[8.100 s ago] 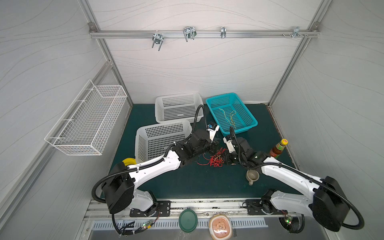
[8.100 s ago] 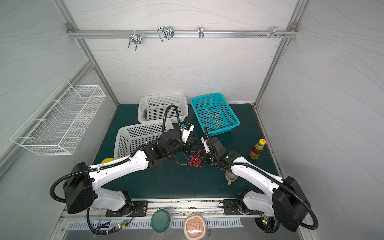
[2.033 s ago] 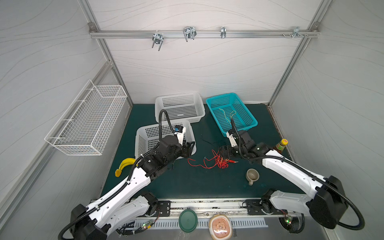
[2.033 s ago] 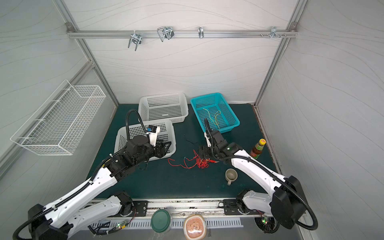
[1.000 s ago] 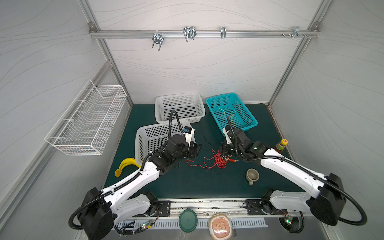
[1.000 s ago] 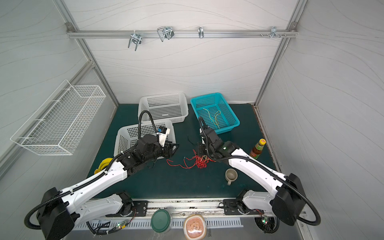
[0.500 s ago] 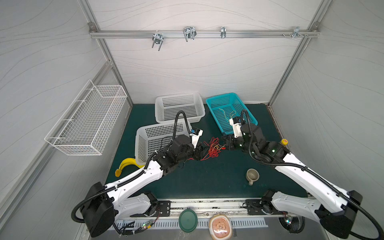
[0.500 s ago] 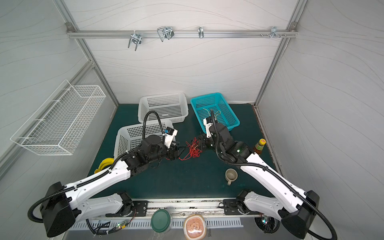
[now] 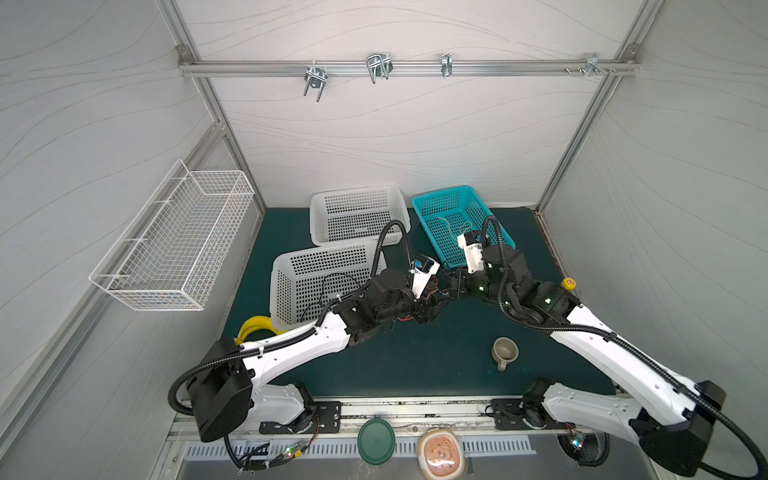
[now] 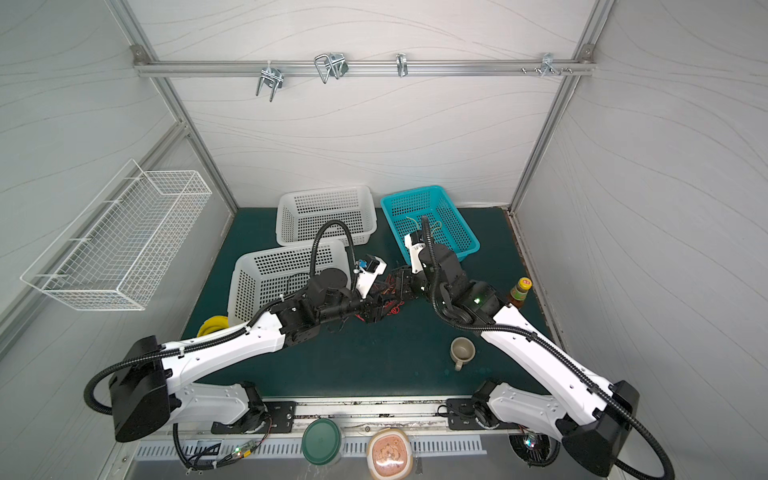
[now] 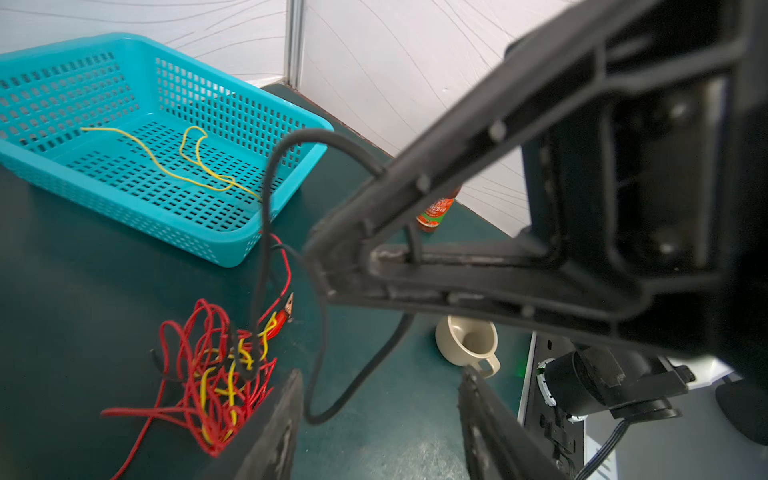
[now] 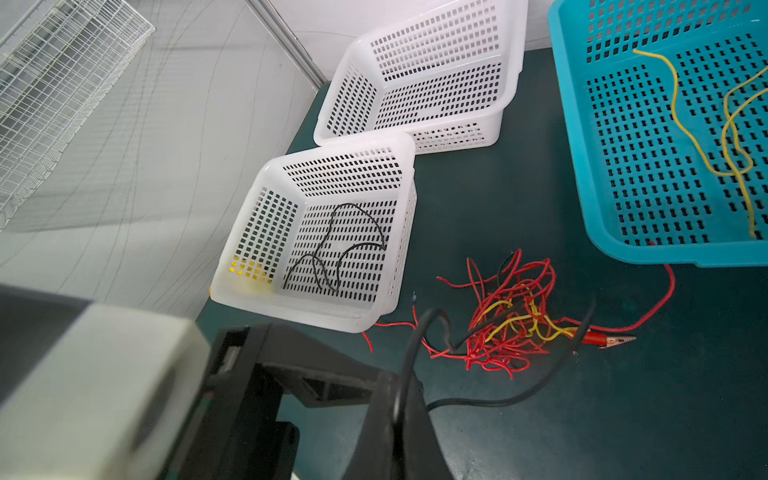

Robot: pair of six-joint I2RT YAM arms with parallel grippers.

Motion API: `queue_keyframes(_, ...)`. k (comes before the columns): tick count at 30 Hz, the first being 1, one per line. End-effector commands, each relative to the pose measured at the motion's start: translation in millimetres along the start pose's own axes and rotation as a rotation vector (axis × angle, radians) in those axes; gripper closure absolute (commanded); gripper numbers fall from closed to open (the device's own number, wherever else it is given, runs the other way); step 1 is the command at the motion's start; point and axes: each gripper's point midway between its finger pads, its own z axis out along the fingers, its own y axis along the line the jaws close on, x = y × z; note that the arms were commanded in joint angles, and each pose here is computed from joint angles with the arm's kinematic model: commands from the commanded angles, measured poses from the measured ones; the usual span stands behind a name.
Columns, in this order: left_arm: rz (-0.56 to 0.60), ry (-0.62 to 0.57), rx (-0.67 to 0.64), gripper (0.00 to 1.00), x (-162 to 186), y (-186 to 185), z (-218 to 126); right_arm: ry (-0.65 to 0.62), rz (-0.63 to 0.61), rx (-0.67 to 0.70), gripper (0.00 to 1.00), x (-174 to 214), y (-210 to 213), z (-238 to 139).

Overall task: Untangle the cables
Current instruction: 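Grasp the red tangle with both grippers and pull wires apart, then carry the black wire to the white basket with left gripper while right draws back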

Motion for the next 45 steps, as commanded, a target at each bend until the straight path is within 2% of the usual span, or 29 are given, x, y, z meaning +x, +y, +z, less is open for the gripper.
queue_keyframes(1, 0.05, -0.132, 0.005, 0.42, -39.9, -9.2, 5.2, -0.028, 0.005, -0.049, 1.0, -10.5, 13.6, -5.4)
queue_keyframes(3, 0.05, -0.144, -0.019, 0.48, -42.0, -5.4, 9.4, -0.027, 0.01, -0.055, 1.0, -10.3, 14.7, -6.3)
queue_keyframes(7, 0.052, -0.153, -0.035, 0.7, -45.1, -2.4, 15.1, -0.033, 0.017, -0.054, 1.0, -10.0, 13.6, -8.6)
queue_keyframes(12, 0.055, -0.141, -0.042, 0.91, -42.6, -0.9, 18.6, -0.041, 0.018, -0.035, 1.0, -8.5, 8.6, -12.0)
queue_keyframes(13, 0.054, -0.136, -0.052, 0.98, -42.4, 0.9, 18.6, -0.04, 0.018, -0.024, 1.0, -7.7, 6.4, -11.8)
queue_keyframes(14, 0.055, -0.131, -0.059, 1.0, -41.9, 2.2, 19.0, -0.04, 0.017, -0.019, 1.0, -6.9, 5.2, -12.6)
queue_keyframes(19, 0.073, -0.149, -0.12, 1.0, -49.5, 10.3, 14.3, -0.033, 0.014, 0.036, 0.99, -0.5, -7.7, -14.1)
queue_keyframes(23, 0.078, -0.173, -0.21, 1.0, -60.3, 23.4, 5.7, -0.039, 0.014, 0.097, 0.85, 4.3, -21.2, -17.3)
queue_keyframes(25, 0.095, -0.161, -0.232, 1.0, -64.7, 24.7, 3.1, -0.045, 0.015, 0.133, 0.71, 6.6, -29.6, -19.9)
queue_keyframes(31, 0.142, -0.125, -0.282, 1.0, -79.7, 26.0, -8.6, -0.054, 0.005, 0.245, 0.45, 14.9, -54.8, -27.3)
queue_keyframes(36, 0.181, -0.139, -0.338, 1.0, -101.8, 26.7, -26.8, -0.066, 0.027, 0.408, 0.12, 27.4, -90.3, -36.1)
queue_keyframes(37, 0.19, -0.145, -0.35, 1.0, -106.6, 27.1, -31.4, -0.072, 0.039, 0.437, 0.08, 29.6, -97.2, -38.5)
queue_keyframes(40, 0.219, -0.171, -0.366, 1.0, -118.6, 24.7, -44.7, -0.078, 0.064, 0.482, 0.01, 38.4, -111.3, -41.6)
queue_keyframes(45, 0.252, -0.207, -0.452, 1.0, -132.6, 31.4, -72.0, -0.092, 0.105, 0.517, 0.01, 49.2, -127.6, -44.0)
